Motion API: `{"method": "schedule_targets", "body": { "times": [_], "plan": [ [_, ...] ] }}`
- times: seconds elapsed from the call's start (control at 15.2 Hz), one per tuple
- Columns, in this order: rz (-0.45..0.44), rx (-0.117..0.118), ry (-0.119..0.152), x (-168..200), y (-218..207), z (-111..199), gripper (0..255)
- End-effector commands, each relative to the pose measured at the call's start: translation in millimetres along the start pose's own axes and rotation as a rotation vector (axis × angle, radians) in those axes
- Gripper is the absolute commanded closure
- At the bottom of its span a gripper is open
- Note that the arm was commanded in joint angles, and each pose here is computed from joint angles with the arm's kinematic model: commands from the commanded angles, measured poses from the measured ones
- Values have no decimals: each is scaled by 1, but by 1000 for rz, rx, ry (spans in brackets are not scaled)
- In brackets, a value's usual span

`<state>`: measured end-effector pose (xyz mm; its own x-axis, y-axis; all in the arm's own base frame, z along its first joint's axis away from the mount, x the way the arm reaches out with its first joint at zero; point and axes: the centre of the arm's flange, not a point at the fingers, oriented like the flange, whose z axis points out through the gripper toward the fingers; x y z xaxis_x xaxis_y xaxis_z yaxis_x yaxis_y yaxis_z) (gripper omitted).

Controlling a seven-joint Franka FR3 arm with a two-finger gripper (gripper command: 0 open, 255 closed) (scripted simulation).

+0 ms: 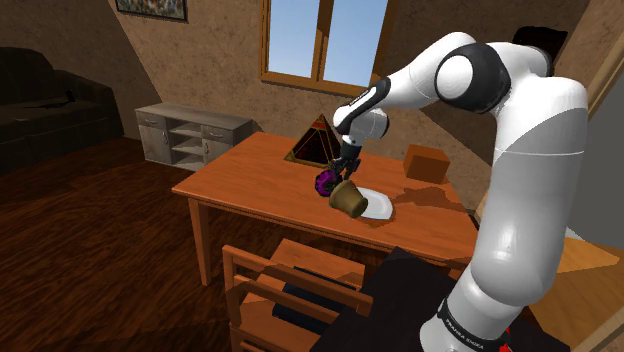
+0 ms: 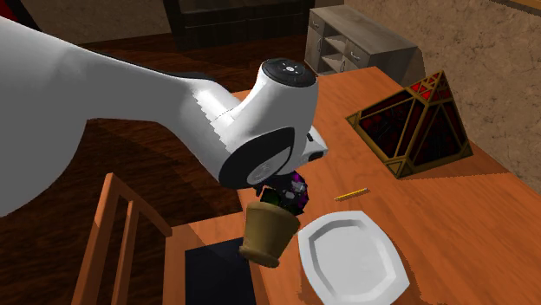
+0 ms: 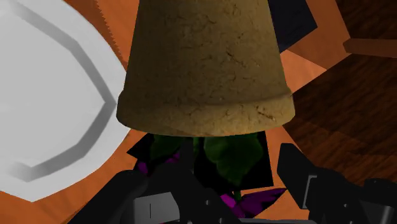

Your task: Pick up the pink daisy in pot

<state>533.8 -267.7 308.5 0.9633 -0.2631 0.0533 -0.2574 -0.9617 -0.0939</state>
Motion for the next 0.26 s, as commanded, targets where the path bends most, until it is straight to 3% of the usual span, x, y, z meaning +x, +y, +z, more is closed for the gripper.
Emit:
{"method": "schedule_targets", "body": {
  "times": [0.0,0.2],
  "plan": [
    [0,0,3,1,-1,-12,255],
    [0,0,3,1,-2,-18,255]
  ]
}}
